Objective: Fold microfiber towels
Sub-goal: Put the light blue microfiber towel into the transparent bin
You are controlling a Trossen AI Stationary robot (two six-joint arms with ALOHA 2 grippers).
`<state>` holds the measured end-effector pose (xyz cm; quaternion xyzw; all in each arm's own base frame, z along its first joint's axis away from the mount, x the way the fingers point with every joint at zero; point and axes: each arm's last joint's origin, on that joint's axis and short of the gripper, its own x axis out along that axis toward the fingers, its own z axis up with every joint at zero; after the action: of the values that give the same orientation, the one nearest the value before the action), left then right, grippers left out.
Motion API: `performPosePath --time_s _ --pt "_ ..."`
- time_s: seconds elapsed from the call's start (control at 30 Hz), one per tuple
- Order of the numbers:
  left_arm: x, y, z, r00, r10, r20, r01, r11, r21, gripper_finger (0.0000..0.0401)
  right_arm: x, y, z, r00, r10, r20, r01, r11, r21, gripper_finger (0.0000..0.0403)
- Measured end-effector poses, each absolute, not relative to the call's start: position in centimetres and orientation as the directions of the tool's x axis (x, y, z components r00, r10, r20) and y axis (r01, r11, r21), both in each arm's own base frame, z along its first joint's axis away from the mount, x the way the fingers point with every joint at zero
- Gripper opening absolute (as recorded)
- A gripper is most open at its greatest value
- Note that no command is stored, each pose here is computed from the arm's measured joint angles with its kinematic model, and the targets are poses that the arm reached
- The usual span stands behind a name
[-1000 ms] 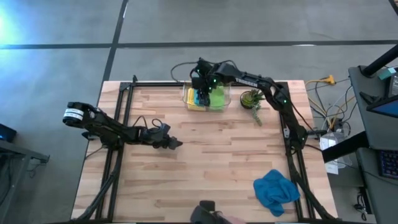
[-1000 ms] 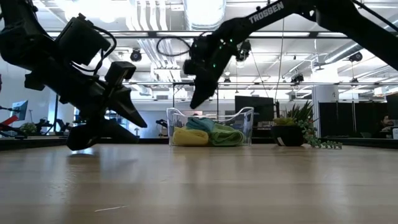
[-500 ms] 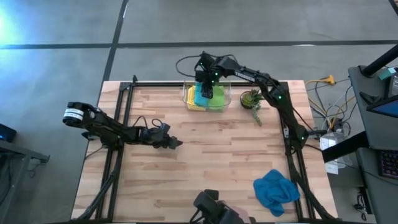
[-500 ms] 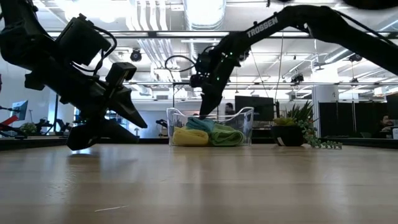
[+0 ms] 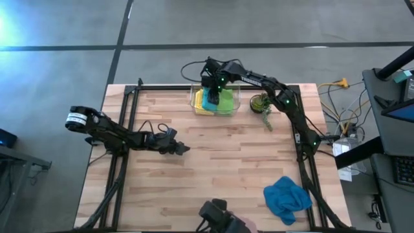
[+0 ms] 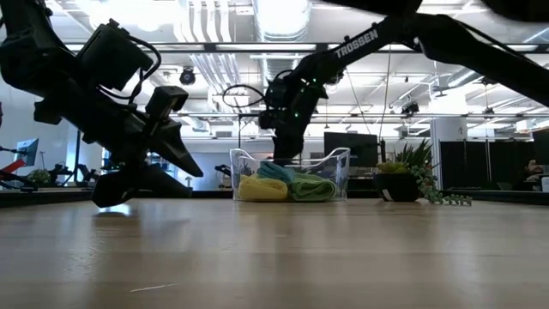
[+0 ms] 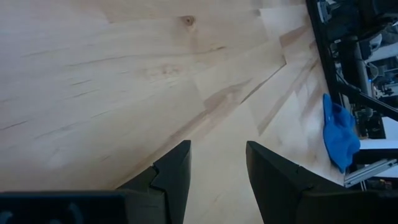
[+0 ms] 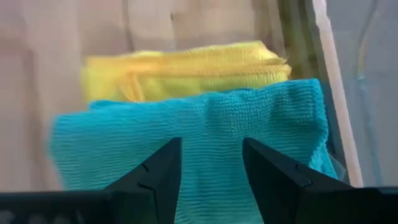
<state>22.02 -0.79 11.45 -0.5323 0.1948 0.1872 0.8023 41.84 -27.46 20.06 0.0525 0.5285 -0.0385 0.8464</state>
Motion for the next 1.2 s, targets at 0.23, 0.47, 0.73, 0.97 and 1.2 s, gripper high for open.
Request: performPosePath --time_s 0.23,0.47,0.73,0.97,1.2 --pt "22.0 -0.7 11.4 0.852 0.117 -0.511 -0.516 0.363 -0.776 0.0138 43.2 -24.8 20.9 0.447 0.054 -0.893 0.046 0.995 0.083 0.0164" --pt "22.0 -0.7 11.4 0.852 0.117 -0.511 -0.515 0.363 -0.777 0.0138 45.1 -22.3 19.2 0.415 0.048 -0.908 -0.021 0.999 0.043 0.0164" --pt "22.0 -0.7 11.4 0.852 0.112 -0.512 -0.514 0.364 -0.777 0.0138 43.3 -23.6 23.7 0.473 -0.057 -0.879 0.09 0.996 -0.017 0.0164" --pt "22.0 -0.8 11.4 0.854 0.09 -0.513 -0.507 0.366 -0.78 0.0138 41.1 -27.2 24.7 0.483 -0.141 -0.864 0.287 0.958 0.004 0.0164" --pt "22.0 -0.8 11.4 0.854 0.081 -0.514 -0.505 0.367 -0.781 0.0138 41.0 -28.1 23.6 0.471 -0.143 -0.871 0.312 0.95 0.013 0.0164"
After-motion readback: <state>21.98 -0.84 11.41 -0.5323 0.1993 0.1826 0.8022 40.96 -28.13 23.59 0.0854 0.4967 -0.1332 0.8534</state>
